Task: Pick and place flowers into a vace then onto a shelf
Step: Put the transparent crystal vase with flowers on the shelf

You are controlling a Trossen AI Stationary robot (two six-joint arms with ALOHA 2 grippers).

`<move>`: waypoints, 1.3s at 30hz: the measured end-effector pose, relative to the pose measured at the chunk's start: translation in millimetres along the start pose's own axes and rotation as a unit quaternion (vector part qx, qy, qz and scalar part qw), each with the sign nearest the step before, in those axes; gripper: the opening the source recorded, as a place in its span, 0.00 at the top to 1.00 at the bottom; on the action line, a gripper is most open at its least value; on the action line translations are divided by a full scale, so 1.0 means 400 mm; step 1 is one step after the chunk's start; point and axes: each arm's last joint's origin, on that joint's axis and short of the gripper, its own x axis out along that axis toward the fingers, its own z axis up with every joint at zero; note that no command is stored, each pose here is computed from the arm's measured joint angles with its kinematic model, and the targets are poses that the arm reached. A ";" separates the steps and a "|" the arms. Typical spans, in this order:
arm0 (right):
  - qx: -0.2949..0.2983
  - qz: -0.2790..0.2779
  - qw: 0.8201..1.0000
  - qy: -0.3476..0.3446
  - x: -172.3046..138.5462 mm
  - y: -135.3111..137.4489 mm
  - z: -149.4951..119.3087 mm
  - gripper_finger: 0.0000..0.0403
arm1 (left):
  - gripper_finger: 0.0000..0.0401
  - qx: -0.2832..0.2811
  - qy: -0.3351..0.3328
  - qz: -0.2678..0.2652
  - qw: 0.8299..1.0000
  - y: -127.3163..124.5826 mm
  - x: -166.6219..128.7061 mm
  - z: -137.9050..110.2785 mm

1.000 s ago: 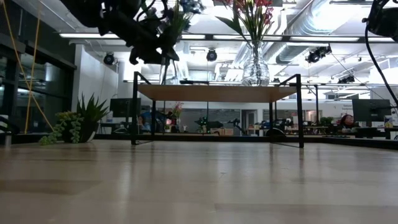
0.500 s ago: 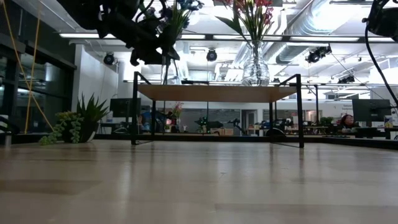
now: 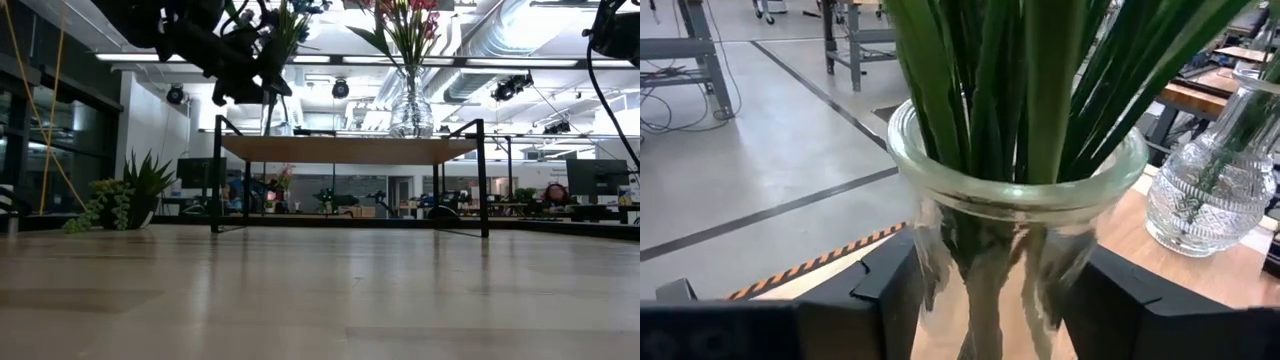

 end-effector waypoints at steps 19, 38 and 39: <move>0.000 0.000 1.000 0.000 0.000 -0.001 0.001 0.13 | 0.33 0.002 0.001 0.001 1.000 0.000 0.000 -0.001; 0.003 -0.001 1.000 -0.001 -0.001 -0.004 0.004 0.13 | 0.33 0.022 0.000 -0.003 1.000 0.001 -0.001 0.000; 0.003 -0.001 1.000 -0.002 -0.001 -0.004 0.004 0.13 | 0.33 0.022 0.000 -0.003 1.000 0.001 -0.001 0.000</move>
